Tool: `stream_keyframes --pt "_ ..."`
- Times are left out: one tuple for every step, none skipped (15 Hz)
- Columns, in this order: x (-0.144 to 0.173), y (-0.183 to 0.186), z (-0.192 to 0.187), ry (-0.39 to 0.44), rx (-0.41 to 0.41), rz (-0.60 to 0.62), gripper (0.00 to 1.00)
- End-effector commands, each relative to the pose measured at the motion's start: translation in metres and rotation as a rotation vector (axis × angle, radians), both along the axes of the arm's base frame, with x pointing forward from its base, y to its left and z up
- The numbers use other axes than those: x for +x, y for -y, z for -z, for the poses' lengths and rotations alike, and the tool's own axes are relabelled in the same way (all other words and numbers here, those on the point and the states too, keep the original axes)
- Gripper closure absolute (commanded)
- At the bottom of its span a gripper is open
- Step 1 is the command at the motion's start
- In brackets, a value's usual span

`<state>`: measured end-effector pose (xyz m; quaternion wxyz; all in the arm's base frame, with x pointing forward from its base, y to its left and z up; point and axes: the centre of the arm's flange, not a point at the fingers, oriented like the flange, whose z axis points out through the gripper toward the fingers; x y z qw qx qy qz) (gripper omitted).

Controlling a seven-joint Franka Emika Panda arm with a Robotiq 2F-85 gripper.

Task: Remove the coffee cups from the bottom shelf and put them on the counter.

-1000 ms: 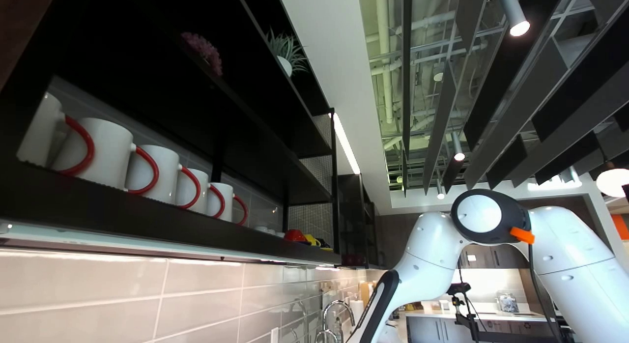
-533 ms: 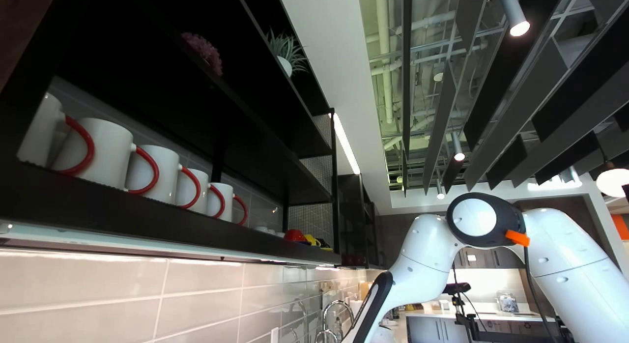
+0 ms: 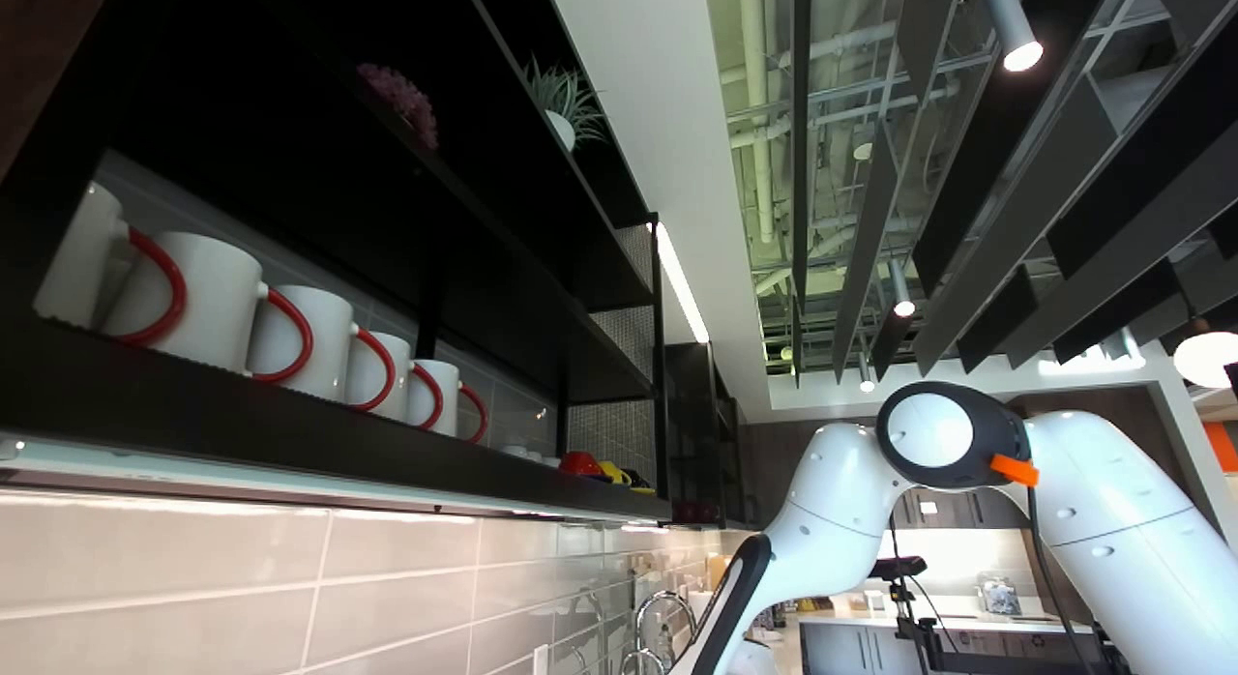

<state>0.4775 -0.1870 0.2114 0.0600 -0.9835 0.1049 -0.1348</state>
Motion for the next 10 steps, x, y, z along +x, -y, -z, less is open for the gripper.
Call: stream_keyframes --pt "-0.003 0.012 0.004 0.01 0.006 0.02 0.99" --pt "-0.005 0.014 0.003 0.01 0.005 0.028 0.99" --pt "-0.007 0.017 0.003 0.012 0.006 0.037 0.99" --pt "-0.009 0.02 0.002 0.013 0.007 0.046 0.99" --pt "-0.011 0.023 0.001 0.013 0.007 0.056 0.99" --pt "-0.013 0.025 0.001 0.013 0.007 0.061 0.99" --pt "-0.014 0.027 0.001 0.012 0.009 0.066 0.99" --pt "-0.016 0.028 0.002 0.008 0.006 0.071 0.99" --pt "-0.018 0.029 0.002 0.007 0.006 0.078 0.99" --pt "-0.02 0.03 0.003 0.007 0.007 0.082 0.99"
